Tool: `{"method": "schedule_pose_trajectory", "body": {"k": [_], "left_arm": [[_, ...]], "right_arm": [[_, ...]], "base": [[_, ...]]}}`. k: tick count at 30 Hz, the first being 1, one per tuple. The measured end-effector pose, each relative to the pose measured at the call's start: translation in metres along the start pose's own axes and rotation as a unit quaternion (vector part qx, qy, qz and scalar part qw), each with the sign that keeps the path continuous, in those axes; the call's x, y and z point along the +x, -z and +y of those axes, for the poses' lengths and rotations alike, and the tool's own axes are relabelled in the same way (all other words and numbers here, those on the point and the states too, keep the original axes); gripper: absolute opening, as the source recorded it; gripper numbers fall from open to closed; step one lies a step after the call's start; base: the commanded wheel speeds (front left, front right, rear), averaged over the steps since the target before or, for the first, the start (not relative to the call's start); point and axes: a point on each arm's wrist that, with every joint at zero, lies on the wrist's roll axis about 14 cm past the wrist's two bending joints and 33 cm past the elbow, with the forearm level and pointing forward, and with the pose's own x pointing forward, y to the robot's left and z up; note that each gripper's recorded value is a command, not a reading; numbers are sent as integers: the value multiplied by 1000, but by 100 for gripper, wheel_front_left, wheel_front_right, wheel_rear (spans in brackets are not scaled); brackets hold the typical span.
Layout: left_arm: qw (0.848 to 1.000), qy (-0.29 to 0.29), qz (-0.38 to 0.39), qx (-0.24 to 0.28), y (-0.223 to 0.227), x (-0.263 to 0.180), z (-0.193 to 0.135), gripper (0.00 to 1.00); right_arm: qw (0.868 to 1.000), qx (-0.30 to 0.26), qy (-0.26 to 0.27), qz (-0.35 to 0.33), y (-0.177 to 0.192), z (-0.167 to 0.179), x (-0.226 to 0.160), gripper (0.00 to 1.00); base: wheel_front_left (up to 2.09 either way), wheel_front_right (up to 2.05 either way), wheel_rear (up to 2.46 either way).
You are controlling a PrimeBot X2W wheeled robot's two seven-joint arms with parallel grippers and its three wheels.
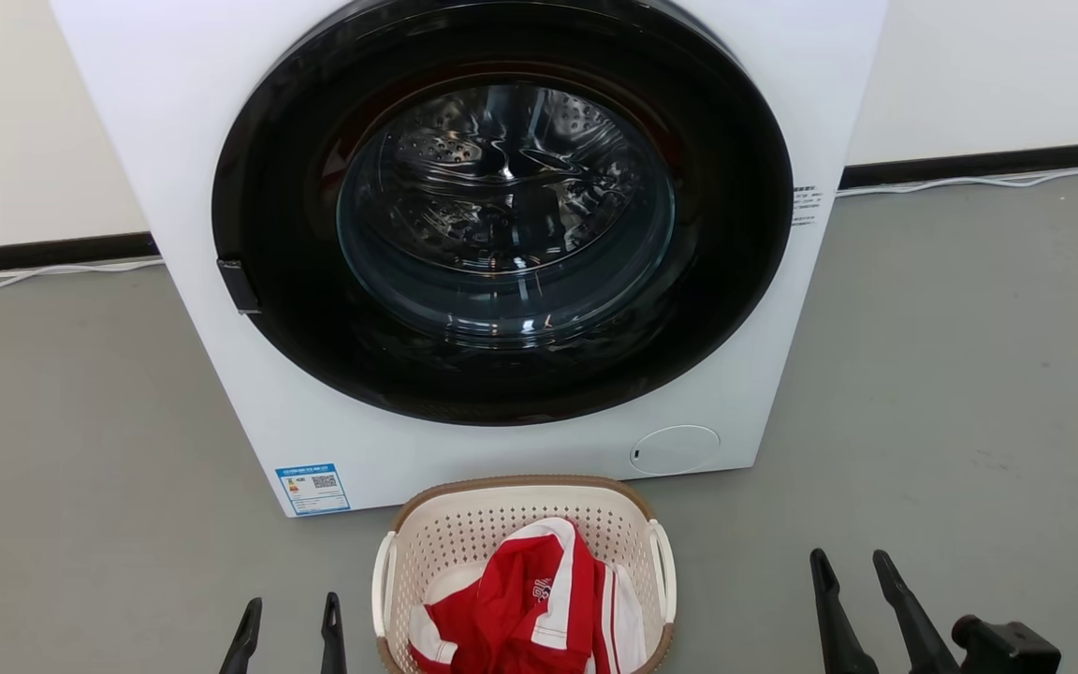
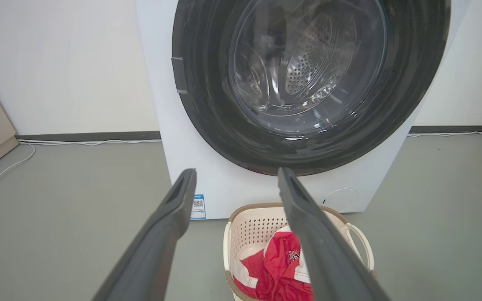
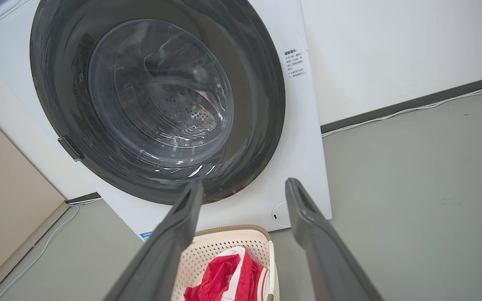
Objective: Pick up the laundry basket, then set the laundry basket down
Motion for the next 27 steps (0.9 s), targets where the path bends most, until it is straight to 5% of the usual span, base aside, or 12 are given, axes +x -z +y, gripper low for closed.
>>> {"method": "schedule_pose_trajectory", "body": {"k": [4, 5, 27], "left_arm": [[1000, -6, 5, 1, 3, -1, 4, 100], [1000, -7, 6, 1, 4, -1, 5, 0], [991, -32, 74, -104, 35, -6, 13, 0]], "right_arm": [[1000, 0, 3, 4, 2, -2, -2, 100], [1000, -1, 4, 2, 2, -2, -1, 0], [994, 93, 39, 39, 23, -14, -8, 0]], "base": [[0, 0, 0], [0, 0, 0], [0, 0, 0]]}}
